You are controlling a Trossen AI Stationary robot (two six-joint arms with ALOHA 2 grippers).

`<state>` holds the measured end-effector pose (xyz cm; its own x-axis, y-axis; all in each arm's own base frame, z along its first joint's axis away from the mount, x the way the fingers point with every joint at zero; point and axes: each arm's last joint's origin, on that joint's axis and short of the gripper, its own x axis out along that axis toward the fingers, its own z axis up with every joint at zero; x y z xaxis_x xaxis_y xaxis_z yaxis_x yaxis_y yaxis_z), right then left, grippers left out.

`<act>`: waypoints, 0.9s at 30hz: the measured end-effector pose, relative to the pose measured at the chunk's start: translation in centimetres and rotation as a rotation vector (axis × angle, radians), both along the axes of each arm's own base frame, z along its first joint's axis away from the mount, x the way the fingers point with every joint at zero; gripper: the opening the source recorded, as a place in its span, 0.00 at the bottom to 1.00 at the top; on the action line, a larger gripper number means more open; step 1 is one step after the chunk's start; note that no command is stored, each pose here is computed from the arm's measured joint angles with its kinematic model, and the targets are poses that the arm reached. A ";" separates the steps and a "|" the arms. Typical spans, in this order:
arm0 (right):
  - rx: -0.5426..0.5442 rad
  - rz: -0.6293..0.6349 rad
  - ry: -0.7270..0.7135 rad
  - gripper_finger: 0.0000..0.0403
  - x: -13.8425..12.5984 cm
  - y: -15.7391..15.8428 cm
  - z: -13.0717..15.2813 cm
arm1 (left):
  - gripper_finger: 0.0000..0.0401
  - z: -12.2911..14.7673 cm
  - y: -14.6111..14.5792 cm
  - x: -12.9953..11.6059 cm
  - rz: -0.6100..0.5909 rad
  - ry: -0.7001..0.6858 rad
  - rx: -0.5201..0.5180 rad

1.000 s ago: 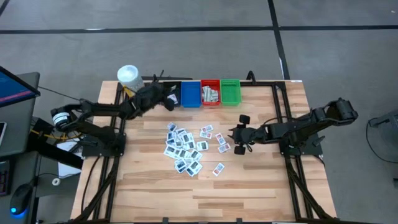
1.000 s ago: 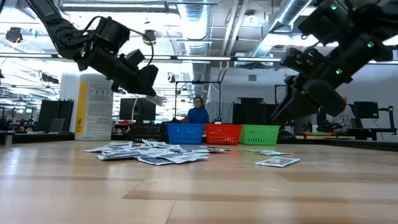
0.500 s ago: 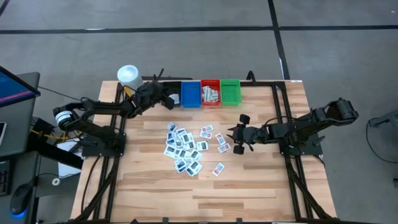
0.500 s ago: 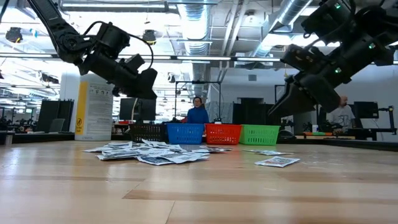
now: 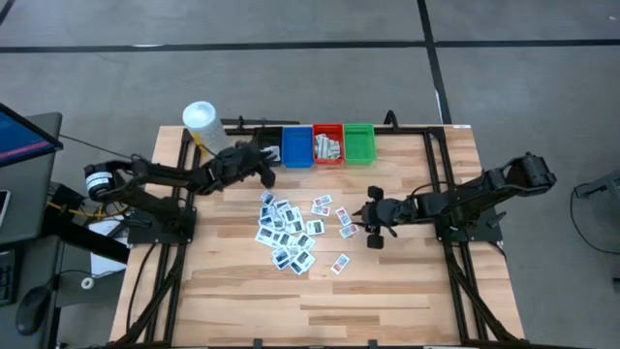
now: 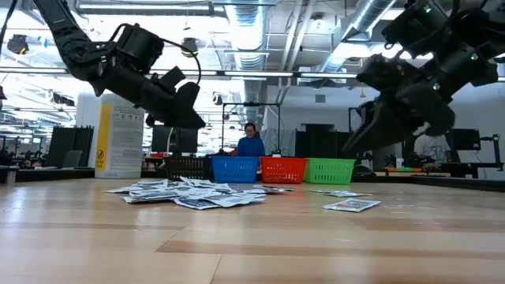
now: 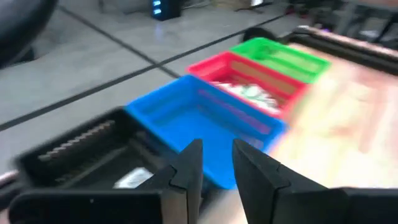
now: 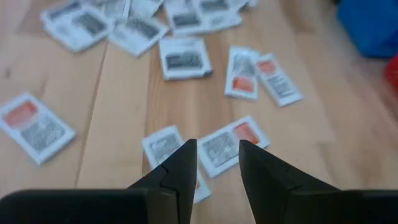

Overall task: Pick & Place First Aid Supplies
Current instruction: Put the orange ointment pack into the black bin

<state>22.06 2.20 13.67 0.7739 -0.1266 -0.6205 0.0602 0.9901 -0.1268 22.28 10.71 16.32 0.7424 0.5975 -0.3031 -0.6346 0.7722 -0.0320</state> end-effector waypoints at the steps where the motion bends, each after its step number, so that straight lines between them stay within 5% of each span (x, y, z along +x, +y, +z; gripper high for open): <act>1: 0.001 0.006 0.017 0.28 0.0 0.0 -0.3 | 0.22 0.0 -0.6 0.2 -0.026 -0.012 0.006; 12: -0.018 0.065 0.144 0.27 0.7 0.7 -3.6 | 0.22 0.6 -6.0 1.9 -0.258 -0.098 0.040; 27: 0.103 0.070 0.215 0.18 1.9 -0.7 -6.1 | 0.22 1.2 -6.4 2.1 -0.276 -0.165 0.059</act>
